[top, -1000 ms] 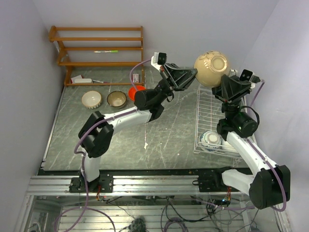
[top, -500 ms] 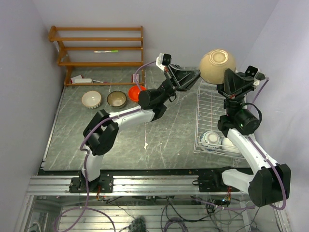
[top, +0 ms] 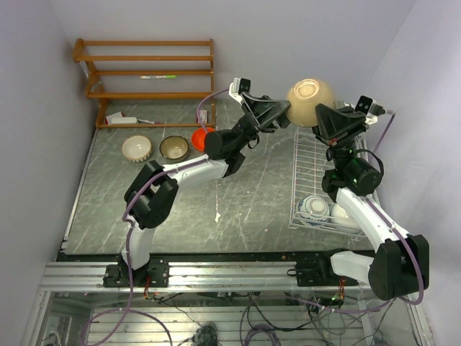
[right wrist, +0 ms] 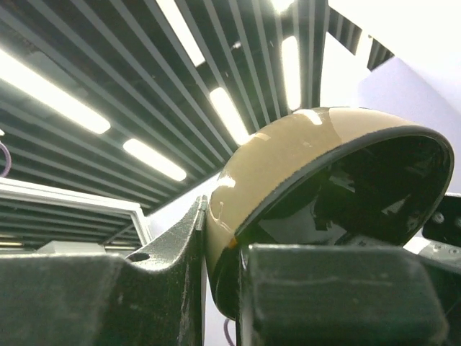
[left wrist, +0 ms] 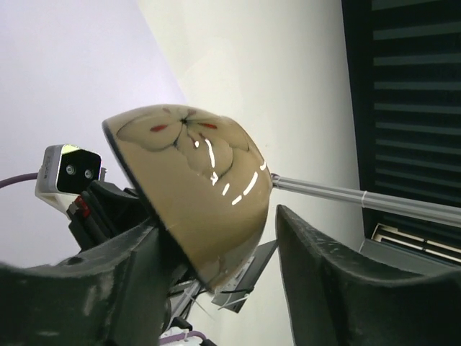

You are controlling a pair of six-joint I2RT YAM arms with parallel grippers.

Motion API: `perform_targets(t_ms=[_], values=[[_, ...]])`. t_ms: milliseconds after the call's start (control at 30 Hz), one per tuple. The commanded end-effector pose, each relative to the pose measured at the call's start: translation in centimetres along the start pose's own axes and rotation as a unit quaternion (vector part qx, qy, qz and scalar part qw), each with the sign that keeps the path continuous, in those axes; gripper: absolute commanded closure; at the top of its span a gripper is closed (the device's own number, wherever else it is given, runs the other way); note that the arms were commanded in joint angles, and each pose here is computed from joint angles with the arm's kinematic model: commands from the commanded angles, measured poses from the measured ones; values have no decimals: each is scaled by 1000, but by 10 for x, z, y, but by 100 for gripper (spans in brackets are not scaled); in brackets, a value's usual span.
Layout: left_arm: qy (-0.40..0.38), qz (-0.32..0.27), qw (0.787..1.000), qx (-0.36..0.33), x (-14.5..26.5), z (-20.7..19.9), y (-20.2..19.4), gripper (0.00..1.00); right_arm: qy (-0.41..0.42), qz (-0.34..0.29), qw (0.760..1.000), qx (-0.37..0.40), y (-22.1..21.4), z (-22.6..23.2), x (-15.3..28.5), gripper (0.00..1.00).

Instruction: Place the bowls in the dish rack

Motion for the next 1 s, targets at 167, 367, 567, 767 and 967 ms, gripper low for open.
perform_targets(t_ms=[167, 367, 567, 767, 967], values=[[-95, 19, 994, -41, 12, -49, 2, 2, 95, 53, 991, 75, -10, 27, 14, 100], [-72, 44, 996, -37, 26, -43, -1, 1, 101, 56, 989, 93, 1, 33, 7, 100], [-21, 53, 998, -27, 51, -27, 4, 1, 97, 51, 988, 111, 24, 45, 6, 100], [35, 49, 998, -34, 83, -16, 13, 0, 35, 38, 994, 97, 50, 28, 27, 100], [54, 51, 995, -62, 100, -30, 22, 3, -79, 8, 994, 72, 59, -12, 83, 100]])
Point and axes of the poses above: each gripper's point midway between its finger pads, its own x axis back along the fingers, its own z axis along the line the jaws close on, y = z × x, the point moved 5 cm from there along x, back along the fingers, and after that the axes turned 9 degrees about -x, right-handed, at the moved point
